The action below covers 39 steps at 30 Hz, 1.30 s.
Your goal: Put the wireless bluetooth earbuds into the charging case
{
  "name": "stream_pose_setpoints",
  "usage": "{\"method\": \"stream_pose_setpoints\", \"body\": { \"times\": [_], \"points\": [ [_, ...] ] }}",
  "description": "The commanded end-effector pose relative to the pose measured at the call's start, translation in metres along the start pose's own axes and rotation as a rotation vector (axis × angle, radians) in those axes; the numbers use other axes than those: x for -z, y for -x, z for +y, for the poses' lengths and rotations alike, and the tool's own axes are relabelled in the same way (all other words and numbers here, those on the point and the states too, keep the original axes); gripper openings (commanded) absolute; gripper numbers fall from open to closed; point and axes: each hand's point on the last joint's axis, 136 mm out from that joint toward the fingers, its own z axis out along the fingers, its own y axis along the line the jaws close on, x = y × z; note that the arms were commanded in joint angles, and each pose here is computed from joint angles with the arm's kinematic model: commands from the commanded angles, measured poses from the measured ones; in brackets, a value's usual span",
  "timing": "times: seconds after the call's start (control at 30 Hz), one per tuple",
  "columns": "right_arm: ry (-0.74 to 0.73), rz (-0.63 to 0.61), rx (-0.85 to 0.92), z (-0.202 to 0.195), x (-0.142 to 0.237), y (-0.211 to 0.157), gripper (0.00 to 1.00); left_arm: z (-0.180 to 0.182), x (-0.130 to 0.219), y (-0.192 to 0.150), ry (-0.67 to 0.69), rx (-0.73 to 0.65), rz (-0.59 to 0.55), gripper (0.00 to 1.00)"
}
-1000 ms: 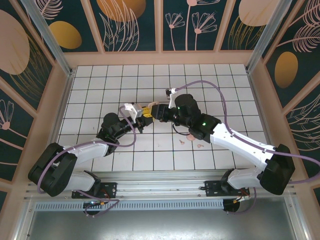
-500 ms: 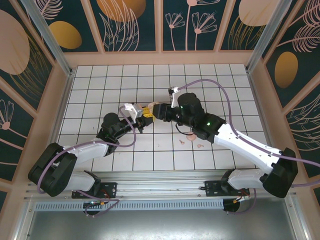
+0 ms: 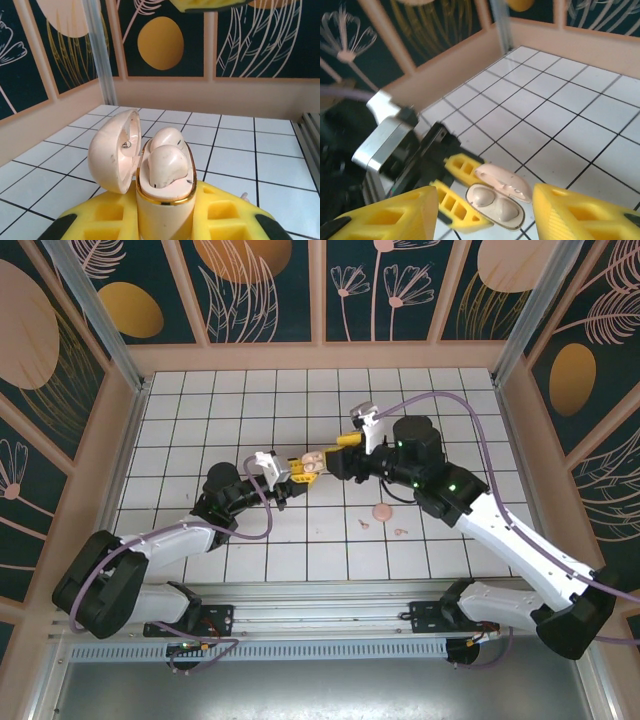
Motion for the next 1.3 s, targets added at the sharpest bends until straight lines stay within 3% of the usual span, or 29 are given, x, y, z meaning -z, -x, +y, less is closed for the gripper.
{"method": "stream_pose_setpoints", "body": {
  "times": [0.0, 0.17, 0.3, 0.47, 0.87, 1.27],
  "points": [
    [0.099, 0.054, 0.367, 0.019, 0.014, -0.003, 0.62, -0.006, -0.002, 0.011, -0.045, -0.090, 0.006, 0.12],
    [0.091, 0.183, 0.571, 0.008, 0.008, -0.016, 0.75, -0.006, -0.001, 0.013, -0.045, -0.120, 0.011, 0.12],
    [0.091, 0.284, 0.678, -0.001, -0.005, -0.031, 0.77, -0.007, -0.001, 0.013, -0.050, -0.125, 0.019, 0.12],
    [0.132, 0.292, 0.762, 0.001, -0.022, -0.035, 0.79, -0.008, 0.000, 0.014, -0.051, -0.126, 0.019, 0.12],
    [0.266, 0.363, 0.760, 0.009, -0.039, -0.061, 0.75, -0.006, 0.001, 0.015, -0.041, -0.127, 0.020, 0.12],
    [0.320, 0.398, 0.698, 0.024, -0.020, -0.076, 0.62, -0.001, 0.000, 0.016, -0.010, -0.111, 0.016, 0.12]
  ]
}}
